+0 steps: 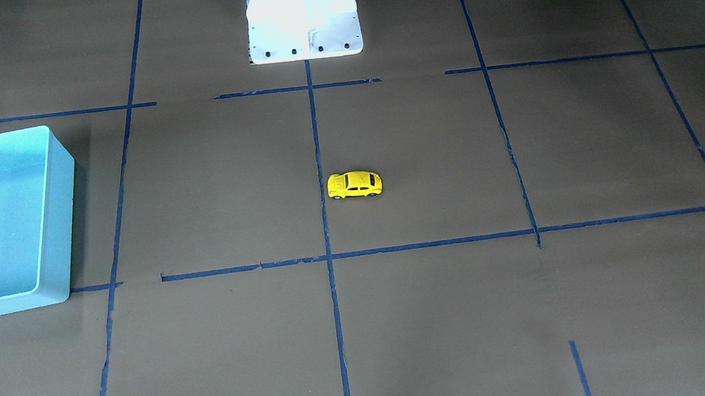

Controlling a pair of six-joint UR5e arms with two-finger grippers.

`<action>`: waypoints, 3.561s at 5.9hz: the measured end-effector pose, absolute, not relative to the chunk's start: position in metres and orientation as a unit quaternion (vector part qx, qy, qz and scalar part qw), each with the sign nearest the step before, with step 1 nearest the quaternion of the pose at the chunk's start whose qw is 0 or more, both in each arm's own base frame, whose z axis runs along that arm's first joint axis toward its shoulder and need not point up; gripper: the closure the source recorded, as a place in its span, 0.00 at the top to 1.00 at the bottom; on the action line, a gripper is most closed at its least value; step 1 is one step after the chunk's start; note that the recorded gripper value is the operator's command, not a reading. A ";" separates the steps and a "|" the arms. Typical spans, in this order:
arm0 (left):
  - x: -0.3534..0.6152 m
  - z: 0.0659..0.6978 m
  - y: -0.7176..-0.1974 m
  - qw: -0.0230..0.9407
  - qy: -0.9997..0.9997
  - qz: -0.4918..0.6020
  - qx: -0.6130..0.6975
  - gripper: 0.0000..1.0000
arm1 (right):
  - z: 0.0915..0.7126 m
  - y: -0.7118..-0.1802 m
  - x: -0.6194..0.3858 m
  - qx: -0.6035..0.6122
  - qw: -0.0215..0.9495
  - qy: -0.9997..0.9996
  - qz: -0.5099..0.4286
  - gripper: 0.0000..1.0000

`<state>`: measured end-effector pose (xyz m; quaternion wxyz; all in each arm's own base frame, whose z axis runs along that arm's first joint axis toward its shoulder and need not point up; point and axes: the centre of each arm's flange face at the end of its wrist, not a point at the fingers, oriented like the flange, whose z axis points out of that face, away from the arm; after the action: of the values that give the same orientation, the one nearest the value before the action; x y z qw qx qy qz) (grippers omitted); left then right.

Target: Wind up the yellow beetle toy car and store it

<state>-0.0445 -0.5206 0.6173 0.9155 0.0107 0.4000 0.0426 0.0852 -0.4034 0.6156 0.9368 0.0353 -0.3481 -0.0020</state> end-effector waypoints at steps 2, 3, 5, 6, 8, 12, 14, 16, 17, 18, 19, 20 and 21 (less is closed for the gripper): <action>0.011 0.548 -0.529 0.907 0.403 0.115 0.049 1.00 | 0.616 -0.403 0.085 0.035 0.937 -0.348 -0.002 1.00; 0.053 0.506 -0.533 0.896 0.406 0.165 0.072 1.00 | 0.615 -0.403 0.086 0.035 0.937 -0.347 -0.002 1.00; 0.153 0.411 -0.551 0.859 0.418 0.270 0.119 1.00 | 0.617 -0.403 0.086 0.034 0.939 -0.343 -0.001 1.00; 0.216 0.356 -0.553 0.831 0.427 0.328 0.142 1.00 | 0.618 -0.403 0.086 0.033 0.939 -0.342 -0.001 1.00; 0.319 0.277 -0.532 0.780 0.435 0.415 0.174 1.00 | 0.619 -0.404 0.086 0.032 0.939 -0.341 0.000 1.00; 0.508 0.139 -0.481 0.719 0.380 0.521 0.258 1.00 | 0.622 -0.404 0.087 0.030 0.941 -0.338 0.001 1.00; 0.562 0.114 -0.499 0.659 0.327 0.615 0.285 1.00 | 0.624 -0.403 0.087 0.028 0.941 -0.338 0.001 1.00; 0.595 0.117 -0.489 0.628 0.255 0.668 0.308 1.00 | 0.623 -0.404 0.087 0.029 0.941 -0.338 0.001 1.00; 0.606 0.129 -0.485 0.628 0.238 0.676 0.302 1.00 | 0.622 -0.405 0.087 0.030 0.941 -0.338 0.001 1.00; 0.612 0.142 -0.483 0.629 0.233 0.681 0.293 1.00 | 0.621 -0.406 0.087 0.031 0.941 -0.338 0.000 1.00; 0.614 0.156 -0.482 0.630 0.230 0.684 0.285 1.00 | 0.621 -0.406 0.087 0.031 0.941 -0.337 0.000 1.00; 0.615 0.170 -0.483 0.635 0.227 0.685 0.275 1.00 | 0.621 -0.407 0.087 0.032 0.941 -0.337 -0.001 1.00; 0.619 0.183 -0.484 0.640 0.224 0.686 0.265 1.00 | 0.620 -0.407 0.087 0.032 0.941 -0.337 -0.001 1.00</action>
<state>0.6190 -0.4842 0.1833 0.6400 0.2646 0.2242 0.6857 0.0866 -0.4070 0.6204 0.9410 0.0318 -0.3368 -0.0007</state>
